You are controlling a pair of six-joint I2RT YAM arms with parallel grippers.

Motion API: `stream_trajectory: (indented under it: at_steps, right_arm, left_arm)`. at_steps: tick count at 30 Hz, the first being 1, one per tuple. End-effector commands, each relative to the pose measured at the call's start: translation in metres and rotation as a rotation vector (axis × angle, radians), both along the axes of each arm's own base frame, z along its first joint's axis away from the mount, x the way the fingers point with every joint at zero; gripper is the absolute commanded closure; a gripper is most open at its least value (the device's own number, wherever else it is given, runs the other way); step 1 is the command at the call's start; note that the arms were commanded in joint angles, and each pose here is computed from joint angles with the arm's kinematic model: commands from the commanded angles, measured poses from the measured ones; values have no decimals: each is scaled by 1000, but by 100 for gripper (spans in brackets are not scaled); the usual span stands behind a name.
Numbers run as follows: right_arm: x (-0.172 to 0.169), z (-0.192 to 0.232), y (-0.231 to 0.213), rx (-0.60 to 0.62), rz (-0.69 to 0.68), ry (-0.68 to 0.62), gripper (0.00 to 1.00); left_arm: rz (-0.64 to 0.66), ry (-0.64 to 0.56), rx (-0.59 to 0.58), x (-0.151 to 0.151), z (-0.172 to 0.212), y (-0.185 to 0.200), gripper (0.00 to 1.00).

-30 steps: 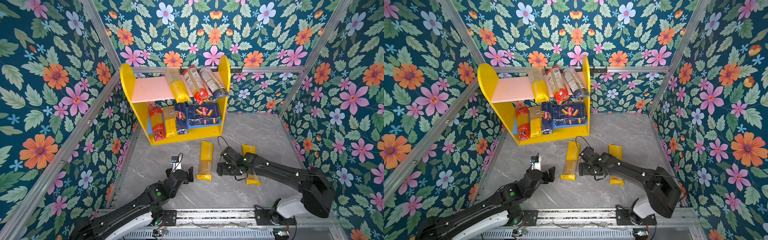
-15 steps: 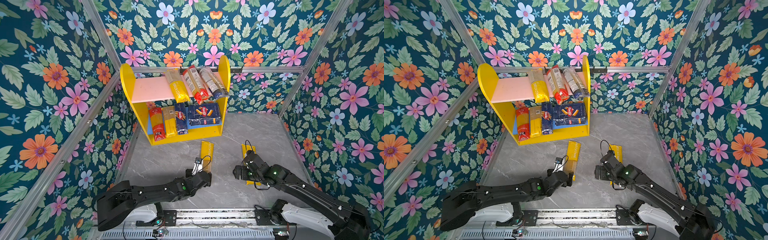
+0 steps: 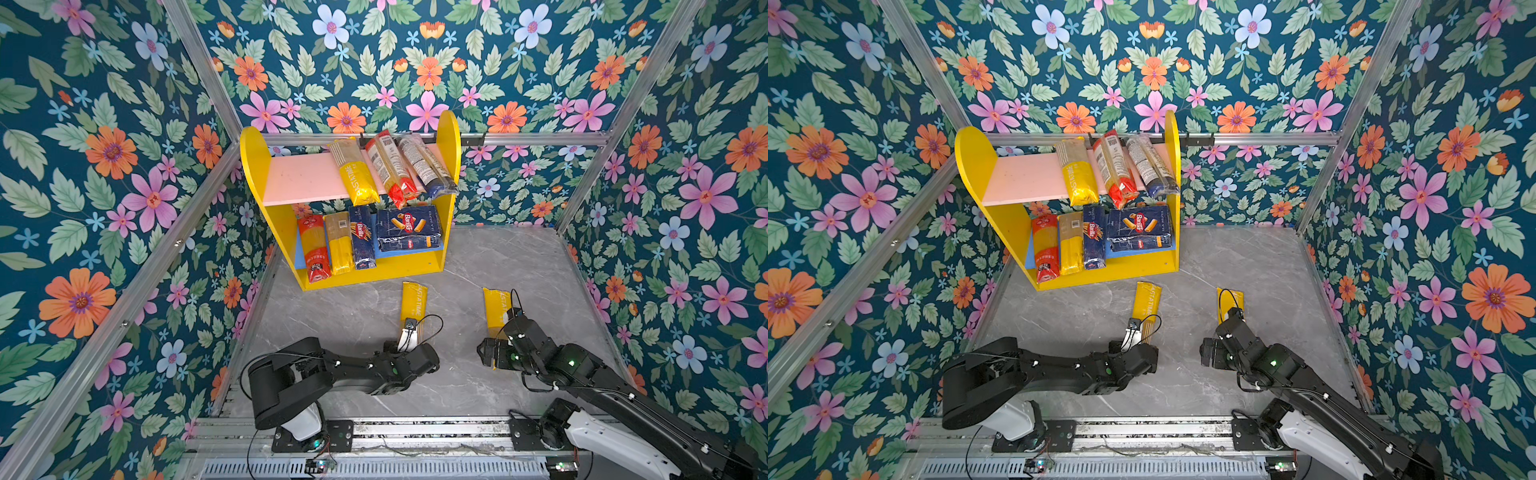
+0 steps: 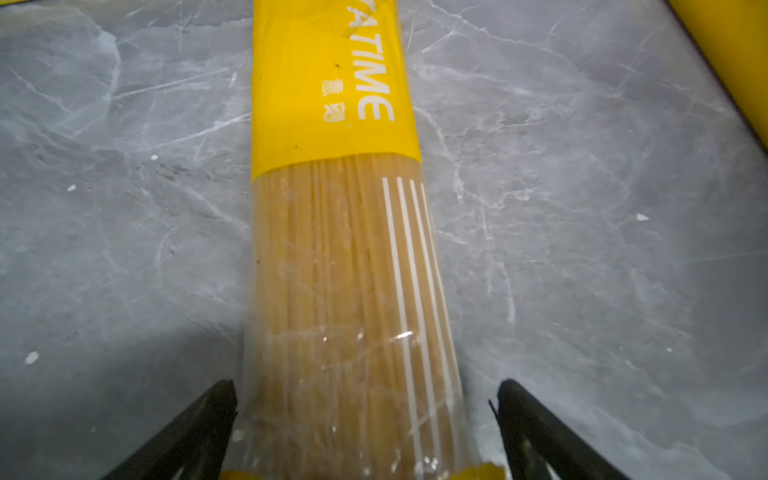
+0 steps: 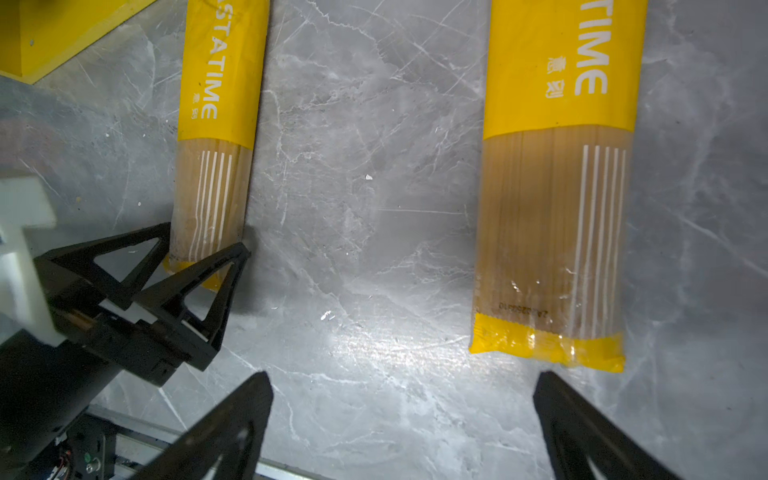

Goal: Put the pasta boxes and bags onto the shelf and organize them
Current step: 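Lower the left gripper onto the nearer yellow bag while the right gripper withdraws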

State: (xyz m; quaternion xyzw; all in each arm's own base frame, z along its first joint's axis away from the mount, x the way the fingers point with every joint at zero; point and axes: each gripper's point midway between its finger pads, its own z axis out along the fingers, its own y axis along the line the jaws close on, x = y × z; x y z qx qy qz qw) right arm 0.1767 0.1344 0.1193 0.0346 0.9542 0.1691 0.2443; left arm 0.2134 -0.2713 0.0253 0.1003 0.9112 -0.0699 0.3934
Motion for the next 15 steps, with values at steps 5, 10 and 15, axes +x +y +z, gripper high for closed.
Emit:
stream_trajectory:
  at_steps: [5, 10, 15]
  right_arm:
    - [-6, 4, -10, -15, -4, -15, 1]
    - [-9, 9, -15, -20, -9, -23, 1]
    - [-7, 10, -15, -19, -14, -34, 1]
  left_arm:
    - [26, 10, -14, 3, -12, -7, 2]
    - [38, 30, -11, 1, -22, -3, 13]
    - [43, 46, 12, -2, -28, 2, 26]
